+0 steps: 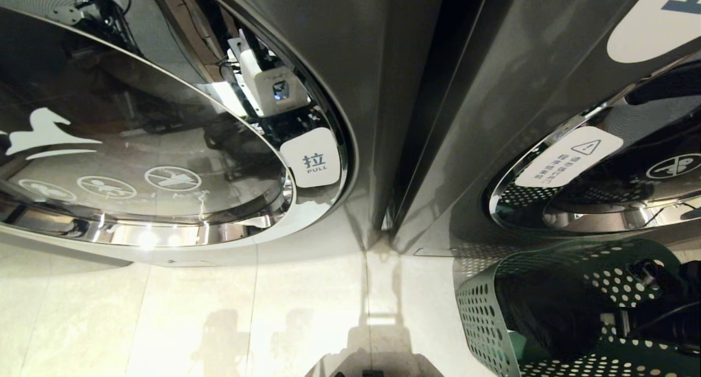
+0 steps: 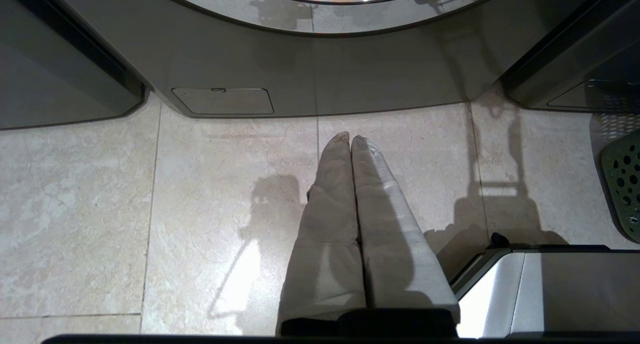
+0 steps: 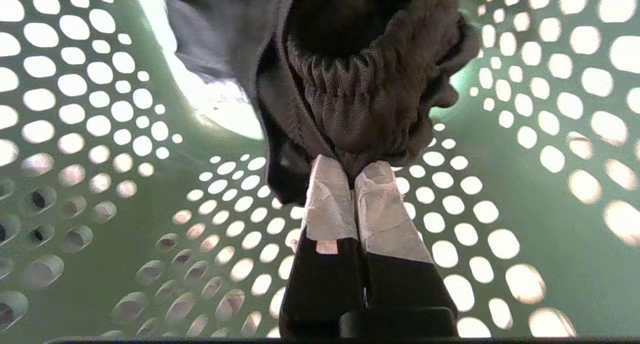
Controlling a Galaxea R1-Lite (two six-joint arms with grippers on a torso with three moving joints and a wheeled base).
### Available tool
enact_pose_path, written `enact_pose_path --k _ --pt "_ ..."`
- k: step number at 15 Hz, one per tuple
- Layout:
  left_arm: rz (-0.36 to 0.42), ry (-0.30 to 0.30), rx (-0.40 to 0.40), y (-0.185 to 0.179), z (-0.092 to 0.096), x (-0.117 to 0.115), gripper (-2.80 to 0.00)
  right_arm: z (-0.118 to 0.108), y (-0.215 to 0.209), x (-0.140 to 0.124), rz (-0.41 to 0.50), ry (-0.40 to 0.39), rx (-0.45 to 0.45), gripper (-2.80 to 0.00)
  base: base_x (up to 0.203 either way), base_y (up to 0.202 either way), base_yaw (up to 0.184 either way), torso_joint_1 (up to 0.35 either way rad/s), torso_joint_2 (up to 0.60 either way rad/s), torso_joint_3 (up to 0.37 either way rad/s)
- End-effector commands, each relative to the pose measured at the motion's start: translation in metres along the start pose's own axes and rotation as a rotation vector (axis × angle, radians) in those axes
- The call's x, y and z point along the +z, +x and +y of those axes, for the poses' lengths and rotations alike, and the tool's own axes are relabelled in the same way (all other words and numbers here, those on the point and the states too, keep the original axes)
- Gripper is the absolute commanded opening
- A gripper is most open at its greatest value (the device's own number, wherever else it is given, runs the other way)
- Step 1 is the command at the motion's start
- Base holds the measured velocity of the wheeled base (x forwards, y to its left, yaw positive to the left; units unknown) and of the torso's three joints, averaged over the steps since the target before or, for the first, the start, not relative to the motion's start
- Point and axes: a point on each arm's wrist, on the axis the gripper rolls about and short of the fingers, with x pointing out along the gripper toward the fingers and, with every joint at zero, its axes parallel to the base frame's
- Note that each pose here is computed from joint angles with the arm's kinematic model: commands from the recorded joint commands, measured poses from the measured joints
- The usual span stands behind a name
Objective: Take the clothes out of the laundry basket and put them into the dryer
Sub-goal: Take the clothes out of the basket
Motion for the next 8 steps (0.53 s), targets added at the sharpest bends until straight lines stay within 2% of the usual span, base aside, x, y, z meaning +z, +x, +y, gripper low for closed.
enact_pose_path --k 1,8 --pt "-0.001 0.000 0.001 0.000 0.000 0.000 -2.80 0.009 -0.028 0.010 -0.076 -0.034 -0.026 -2.80 0.000 0.000 0.000 0.000 0.00 0.000" --pt "-0.001 0.000 0.000 0.000 0.000 0.000 -2.80 0.020 -0.078 0.006 -0.163 -0.036 -0.119 -2.80 0.000 0.000 0.000 0.000 0.00 0.000"
